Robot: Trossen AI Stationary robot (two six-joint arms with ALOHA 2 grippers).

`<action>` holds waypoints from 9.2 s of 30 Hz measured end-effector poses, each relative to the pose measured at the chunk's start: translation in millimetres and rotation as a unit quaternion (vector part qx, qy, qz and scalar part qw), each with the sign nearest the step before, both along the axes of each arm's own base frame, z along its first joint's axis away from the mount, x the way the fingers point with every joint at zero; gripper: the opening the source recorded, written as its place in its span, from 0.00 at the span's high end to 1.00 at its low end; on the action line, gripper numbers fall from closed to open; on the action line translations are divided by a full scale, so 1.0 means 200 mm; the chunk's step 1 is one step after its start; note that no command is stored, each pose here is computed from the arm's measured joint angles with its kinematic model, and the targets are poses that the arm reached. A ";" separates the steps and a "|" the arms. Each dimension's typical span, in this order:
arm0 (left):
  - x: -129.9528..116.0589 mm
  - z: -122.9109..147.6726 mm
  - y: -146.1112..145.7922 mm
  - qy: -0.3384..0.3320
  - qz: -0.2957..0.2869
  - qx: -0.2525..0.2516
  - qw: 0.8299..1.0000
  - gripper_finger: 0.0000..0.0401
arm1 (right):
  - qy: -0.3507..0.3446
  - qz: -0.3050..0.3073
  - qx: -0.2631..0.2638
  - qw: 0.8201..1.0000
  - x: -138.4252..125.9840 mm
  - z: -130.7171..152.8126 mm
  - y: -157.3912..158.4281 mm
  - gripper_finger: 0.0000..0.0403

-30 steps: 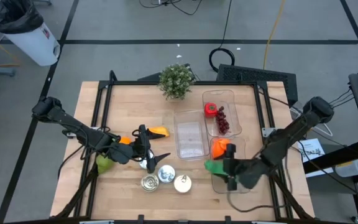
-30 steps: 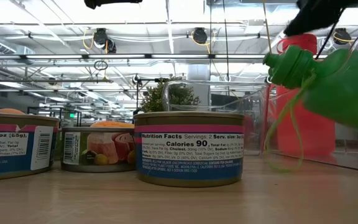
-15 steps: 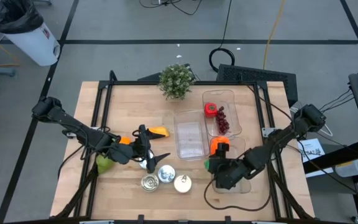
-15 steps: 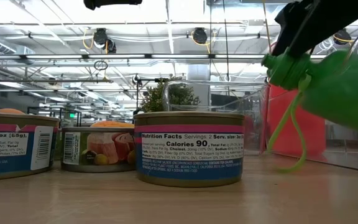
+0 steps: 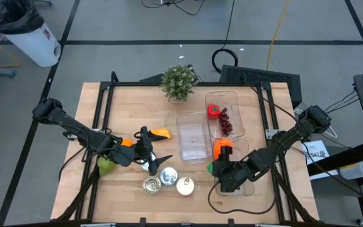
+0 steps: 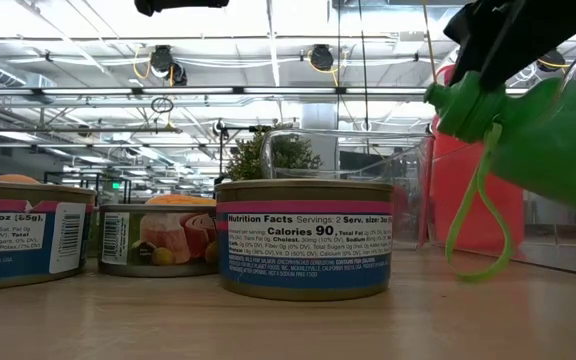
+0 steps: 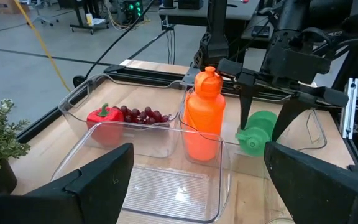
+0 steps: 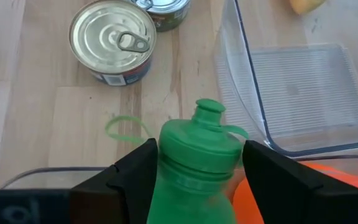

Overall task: Pick & Place Food Item
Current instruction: Put the green water bottle into the bottom transparent bin, then put the yellow mango into the top transparent bin

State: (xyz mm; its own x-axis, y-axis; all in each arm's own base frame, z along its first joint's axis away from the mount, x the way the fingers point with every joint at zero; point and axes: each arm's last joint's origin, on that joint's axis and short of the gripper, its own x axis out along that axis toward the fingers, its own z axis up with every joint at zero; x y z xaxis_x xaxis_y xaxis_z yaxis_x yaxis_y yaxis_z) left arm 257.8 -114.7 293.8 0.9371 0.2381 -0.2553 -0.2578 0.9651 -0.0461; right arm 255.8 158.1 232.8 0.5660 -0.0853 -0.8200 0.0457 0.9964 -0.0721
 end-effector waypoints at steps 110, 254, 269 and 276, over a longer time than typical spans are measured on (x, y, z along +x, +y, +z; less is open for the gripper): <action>0.00 0.00 0.00 0.000 0.002 -0.007 1.000 0.09 | -0.063 0.100 0.074 0.990 -0.22 0.15 -0.08 0.25; 0.38 -0.09 0.31 0.221 0.096 0.416 0.877 0.46 | -0.448 -0.100 -0.005 0.888 -0.27 0.01 -0.50 0.36; 0.47 -0.16 0.20 0.234 0.127 0.500 0.824 0.46 | -0.542 -0.088 0.082 0.832 -0.10 0.03 -0.68 0.20; 0.47 -0.16 0.22 0.237 0.130 0.499 0.823 0.46 | -0.534 -0.089 0.079 0.837 0.05 0.05 -0.67 0.11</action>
State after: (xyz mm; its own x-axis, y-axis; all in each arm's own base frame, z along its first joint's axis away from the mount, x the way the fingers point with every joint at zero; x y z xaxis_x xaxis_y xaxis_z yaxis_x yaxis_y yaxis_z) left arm 352.1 -70.2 261.3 0.6723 0.7283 -0.1331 -0.2231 0.3707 0.9015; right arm 266.6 24.2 243.0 0.9732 -0.1846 0.1375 0.1486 0.9600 0.2373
